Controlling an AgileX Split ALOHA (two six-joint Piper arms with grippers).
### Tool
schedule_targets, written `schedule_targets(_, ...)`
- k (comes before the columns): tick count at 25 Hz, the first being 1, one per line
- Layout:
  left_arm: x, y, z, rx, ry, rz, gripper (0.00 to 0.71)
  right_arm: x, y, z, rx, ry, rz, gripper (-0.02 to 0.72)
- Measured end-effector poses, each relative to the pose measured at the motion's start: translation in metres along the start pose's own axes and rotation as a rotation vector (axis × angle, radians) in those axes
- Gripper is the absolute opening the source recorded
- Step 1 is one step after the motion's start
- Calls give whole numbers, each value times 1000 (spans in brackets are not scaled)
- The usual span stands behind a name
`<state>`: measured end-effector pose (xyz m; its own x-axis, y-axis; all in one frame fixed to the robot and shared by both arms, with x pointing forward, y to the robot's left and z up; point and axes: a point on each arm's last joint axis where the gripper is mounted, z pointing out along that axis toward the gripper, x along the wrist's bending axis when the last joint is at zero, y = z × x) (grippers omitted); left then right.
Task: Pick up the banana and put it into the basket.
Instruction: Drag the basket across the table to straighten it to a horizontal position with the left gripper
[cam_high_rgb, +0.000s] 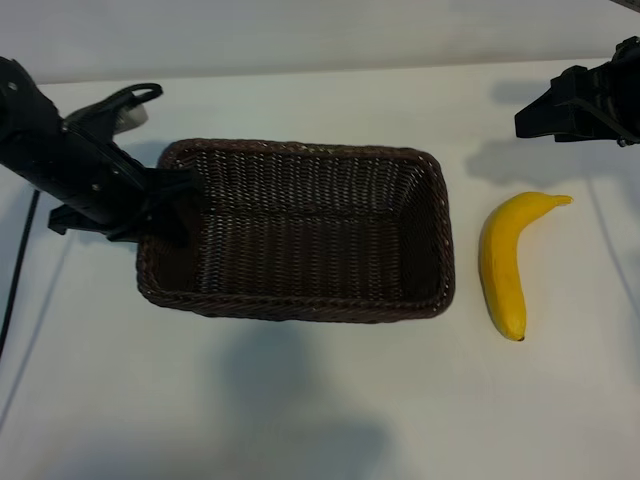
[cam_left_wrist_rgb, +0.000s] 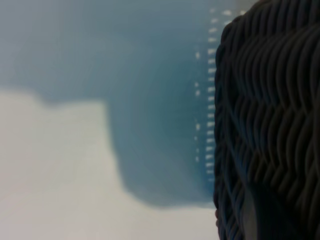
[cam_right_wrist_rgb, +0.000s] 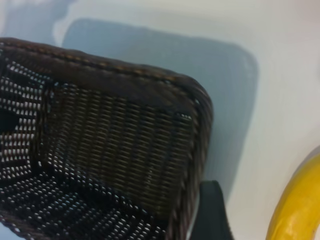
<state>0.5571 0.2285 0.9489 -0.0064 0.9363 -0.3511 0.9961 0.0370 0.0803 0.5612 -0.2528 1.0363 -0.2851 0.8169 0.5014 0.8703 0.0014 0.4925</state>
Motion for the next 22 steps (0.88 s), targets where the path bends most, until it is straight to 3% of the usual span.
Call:
schedule_targets(5, -11, 1, 14, -2, -23, -3, 160, 0, 0, 0, 0, 0, 0, 539)
schedule_targets(22, -10, 3, 23, 5, -19, -11, 165, 0, 0, 0, 0, 0, 0, 539)
